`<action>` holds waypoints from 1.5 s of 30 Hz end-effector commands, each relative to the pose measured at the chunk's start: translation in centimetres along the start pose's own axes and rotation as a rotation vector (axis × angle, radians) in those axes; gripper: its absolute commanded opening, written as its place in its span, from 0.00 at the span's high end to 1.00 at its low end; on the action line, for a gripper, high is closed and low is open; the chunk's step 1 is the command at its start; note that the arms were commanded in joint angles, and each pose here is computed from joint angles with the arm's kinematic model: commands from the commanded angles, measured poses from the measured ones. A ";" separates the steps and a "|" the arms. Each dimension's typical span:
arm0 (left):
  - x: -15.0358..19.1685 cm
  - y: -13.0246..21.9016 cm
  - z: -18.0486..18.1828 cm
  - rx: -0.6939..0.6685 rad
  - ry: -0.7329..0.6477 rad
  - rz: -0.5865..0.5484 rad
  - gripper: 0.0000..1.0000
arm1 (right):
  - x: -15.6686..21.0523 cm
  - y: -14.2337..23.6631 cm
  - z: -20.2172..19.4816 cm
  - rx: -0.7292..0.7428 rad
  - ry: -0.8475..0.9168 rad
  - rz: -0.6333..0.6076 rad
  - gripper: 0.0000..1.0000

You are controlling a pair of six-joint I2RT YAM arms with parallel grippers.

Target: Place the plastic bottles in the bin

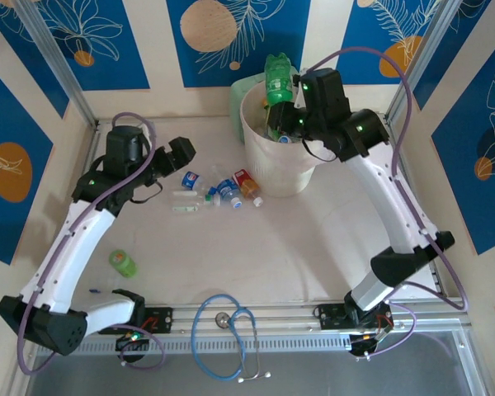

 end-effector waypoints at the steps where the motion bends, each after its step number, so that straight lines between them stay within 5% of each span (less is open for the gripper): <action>1: 0.9 -1.0 1.4 -0.055 -0.018 0.045 0.03 | -0.5 -1.2 -0.6 0.027 0.006 0.038 0.87; 8: 2.1 -2.4 2.8 -0.091 0.006 0.092 0.05 | -1.1 -4.6 -1.8 0.089 0.013 0.094 0.84; 15: 2.7 -3.3 3.7 -0.114 0.026 0.113 0.06 | -0.8 -6.0 -1.7 0.089 0.036 0.136 0.52; 22: 3.2 -4.0 4.5 -0.148 0.040 0.126 0.07 | -0.7 -4.7 -1.1 0.116 0.061 0.111 0.41; 37: 5.1 -7.0 8.7 -0.324 0.203 0.172 0.08 | 3.3 5.4 2.9 0.012 0.185 -0.012 0.44; 45: 1.7 -10.3 10.2 -0.330 0.201 0.133 0.09 | 10.0 5.1 3.0 -0.105 0.169 0.109 0.41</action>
Point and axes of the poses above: each hand's point on the last joint's axis, 136 mm out from that joint toward the fingers, its own y axis back along the fingers, its own z axis along the line the jaws close on, x = y × z, the point moved 9 cm from there along y, back along the fingers
